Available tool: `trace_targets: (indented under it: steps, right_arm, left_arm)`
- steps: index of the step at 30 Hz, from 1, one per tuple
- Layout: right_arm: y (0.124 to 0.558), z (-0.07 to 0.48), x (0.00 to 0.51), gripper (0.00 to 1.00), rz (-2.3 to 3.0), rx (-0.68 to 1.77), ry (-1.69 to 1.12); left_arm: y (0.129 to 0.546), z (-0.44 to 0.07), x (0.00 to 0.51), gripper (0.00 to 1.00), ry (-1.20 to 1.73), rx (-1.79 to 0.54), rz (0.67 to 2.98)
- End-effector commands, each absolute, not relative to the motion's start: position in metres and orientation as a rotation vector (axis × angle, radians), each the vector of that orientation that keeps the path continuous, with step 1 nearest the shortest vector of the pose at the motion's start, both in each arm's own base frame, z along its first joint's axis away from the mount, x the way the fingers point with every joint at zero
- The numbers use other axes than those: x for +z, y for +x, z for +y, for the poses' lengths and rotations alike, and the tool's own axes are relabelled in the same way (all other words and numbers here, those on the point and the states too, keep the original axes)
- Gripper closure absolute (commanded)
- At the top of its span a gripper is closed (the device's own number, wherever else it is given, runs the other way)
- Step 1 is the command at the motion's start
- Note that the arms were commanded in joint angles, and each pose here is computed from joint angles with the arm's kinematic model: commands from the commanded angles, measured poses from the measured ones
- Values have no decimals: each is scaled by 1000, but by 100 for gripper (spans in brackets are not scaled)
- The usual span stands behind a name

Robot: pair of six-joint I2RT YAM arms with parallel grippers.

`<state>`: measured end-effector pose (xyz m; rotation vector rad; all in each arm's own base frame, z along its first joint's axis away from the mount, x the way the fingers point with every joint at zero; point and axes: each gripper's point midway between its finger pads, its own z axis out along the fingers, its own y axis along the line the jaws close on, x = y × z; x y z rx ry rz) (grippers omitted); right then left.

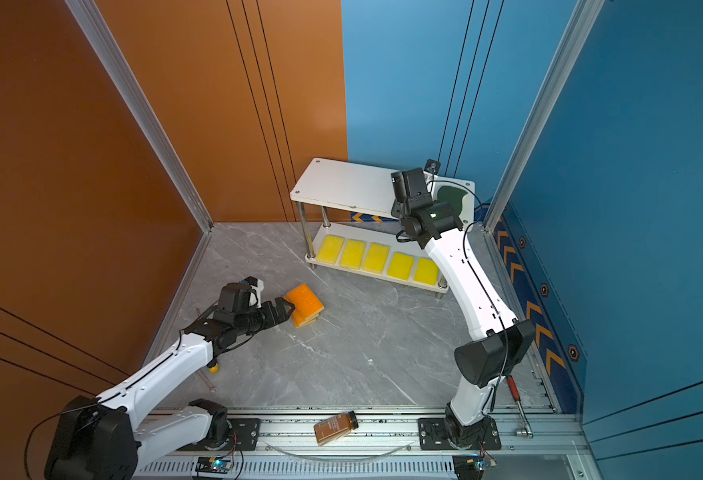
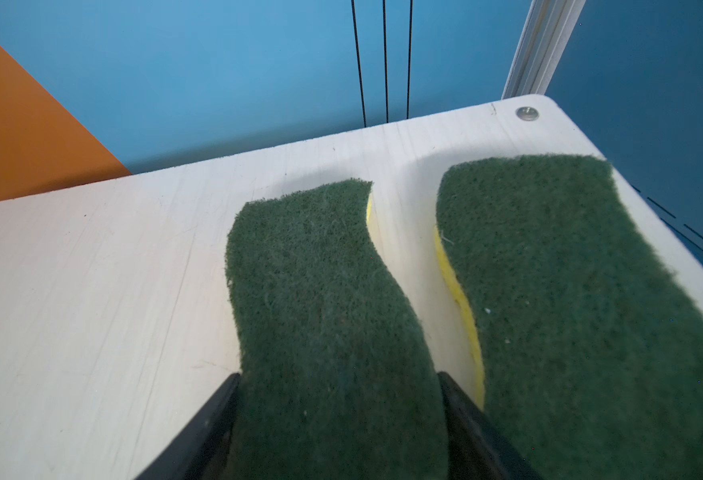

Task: Place and organize the cleaning sponges onto the shelf
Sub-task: 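Lower the green-backed sponge onto the top shelf and open the right gripper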

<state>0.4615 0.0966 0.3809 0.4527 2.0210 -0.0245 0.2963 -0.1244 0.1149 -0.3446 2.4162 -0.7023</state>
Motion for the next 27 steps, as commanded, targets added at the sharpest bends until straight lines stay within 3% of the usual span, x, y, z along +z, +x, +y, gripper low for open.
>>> trace_targets:
  steps: [1, 27]
  right_arm:
    - [461, 94, 387, 29, 2002, -35, 437]
    - [455, 103, 396, 27, 1988, -23, 385]
  left_arm:
    - [290, -121, 107, 2, -366, -701, 2445]
    - [288, -121, 106, 2, -368, -699, 2446]
